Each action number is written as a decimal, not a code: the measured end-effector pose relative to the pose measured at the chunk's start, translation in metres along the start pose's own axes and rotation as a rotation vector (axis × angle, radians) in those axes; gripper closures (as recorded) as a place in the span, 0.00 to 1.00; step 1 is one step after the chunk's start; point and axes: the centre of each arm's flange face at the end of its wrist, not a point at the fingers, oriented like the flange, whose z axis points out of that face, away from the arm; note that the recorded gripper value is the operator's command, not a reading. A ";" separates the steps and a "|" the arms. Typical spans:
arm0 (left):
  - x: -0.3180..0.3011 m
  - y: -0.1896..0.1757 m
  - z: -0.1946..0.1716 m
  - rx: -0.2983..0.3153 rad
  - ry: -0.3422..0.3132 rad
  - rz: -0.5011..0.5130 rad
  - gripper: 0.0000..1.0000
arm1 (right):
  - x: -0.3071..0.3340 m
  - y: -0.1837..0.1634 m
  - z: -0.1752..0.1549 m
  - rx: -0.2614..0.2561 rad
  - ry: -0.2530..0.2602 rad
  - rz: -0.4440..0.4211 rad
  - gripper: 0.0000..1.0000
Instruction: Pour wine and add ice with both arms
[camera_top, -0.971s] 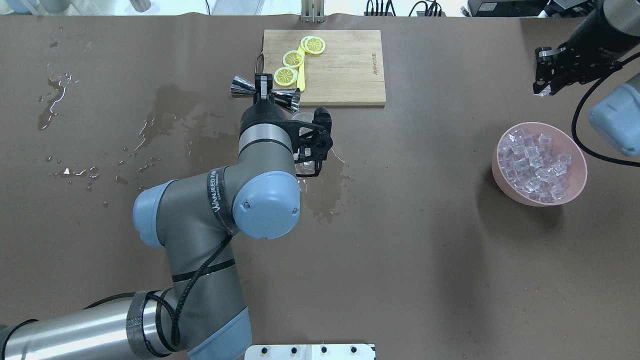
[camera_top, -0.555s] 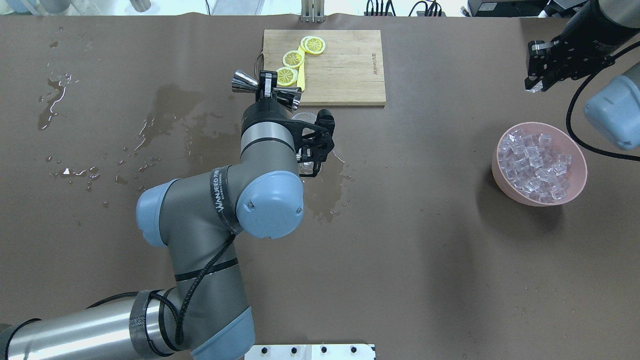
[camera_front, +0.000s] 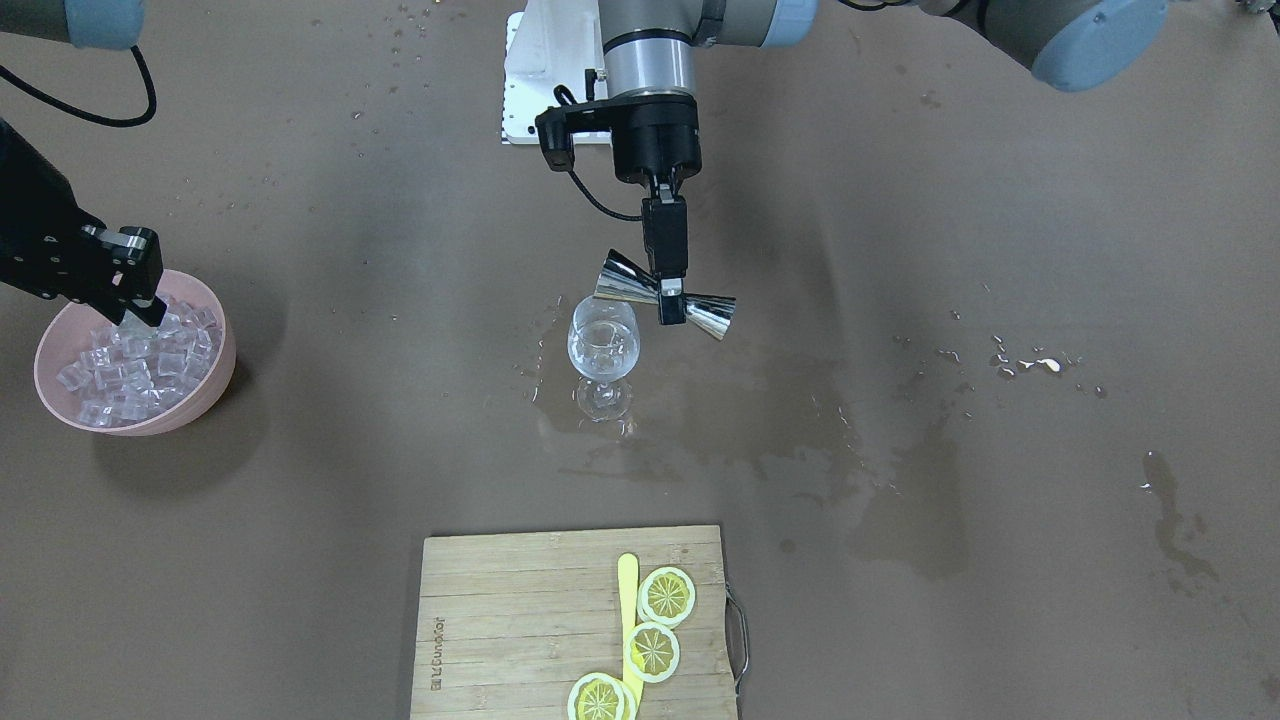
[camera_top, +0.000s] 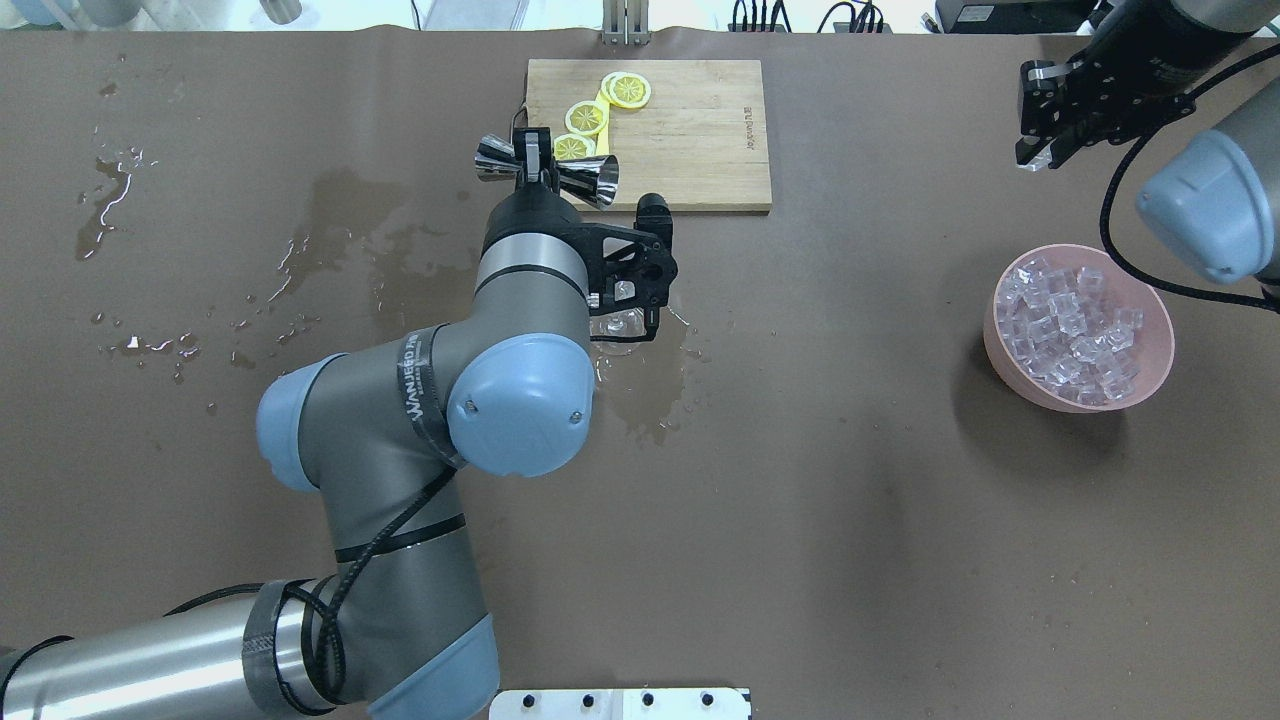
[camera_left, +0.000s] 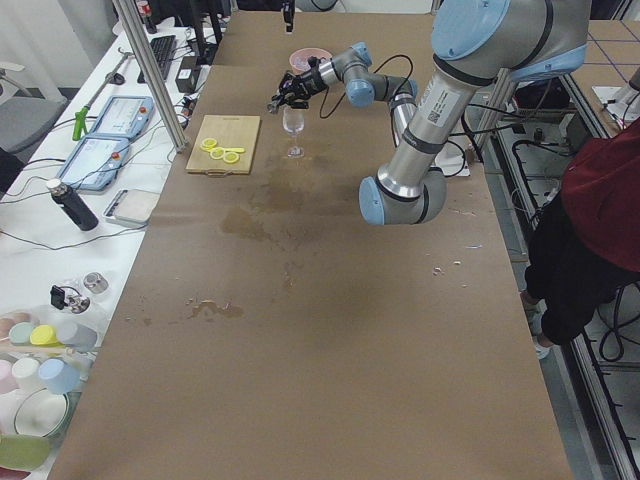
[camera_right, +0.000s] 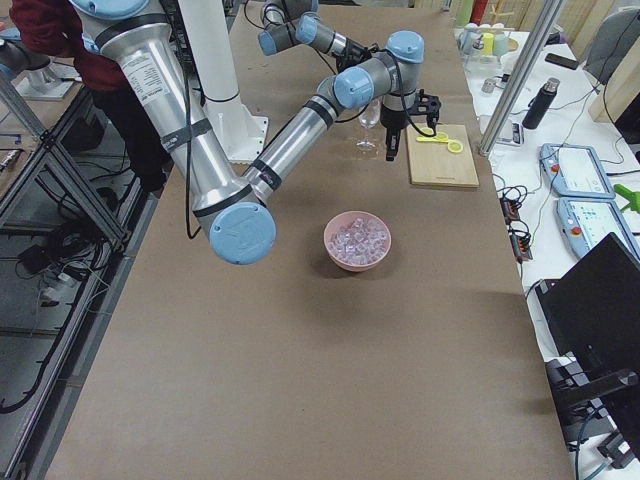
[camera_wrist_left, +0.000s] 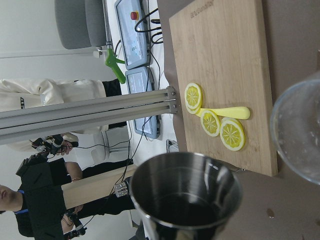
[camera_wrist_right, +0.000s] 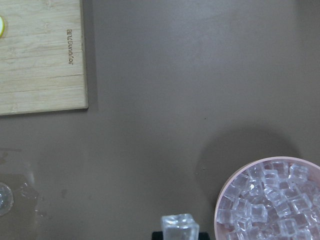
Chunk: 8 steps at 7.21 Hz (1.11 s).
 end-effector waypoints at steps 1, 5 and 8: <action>-0.007 0.014 0.005 0.047 0.065 -0.144 1.00 | -0.013 -0.001 -0.001 -0.001 -0.003 -0.007 0.87; -0.034 0.112 0.053 0.087 0.198 -0.443 1.00 | -0.080 -0.013 -0.005 -0.003 -0.021 -0.065 0.87; -0.024 0.204 0.080 0.102 0.218 -0.565 1.00 | -0.145 -0.017 0.000 -0.005 -0.022 -0.127 0.87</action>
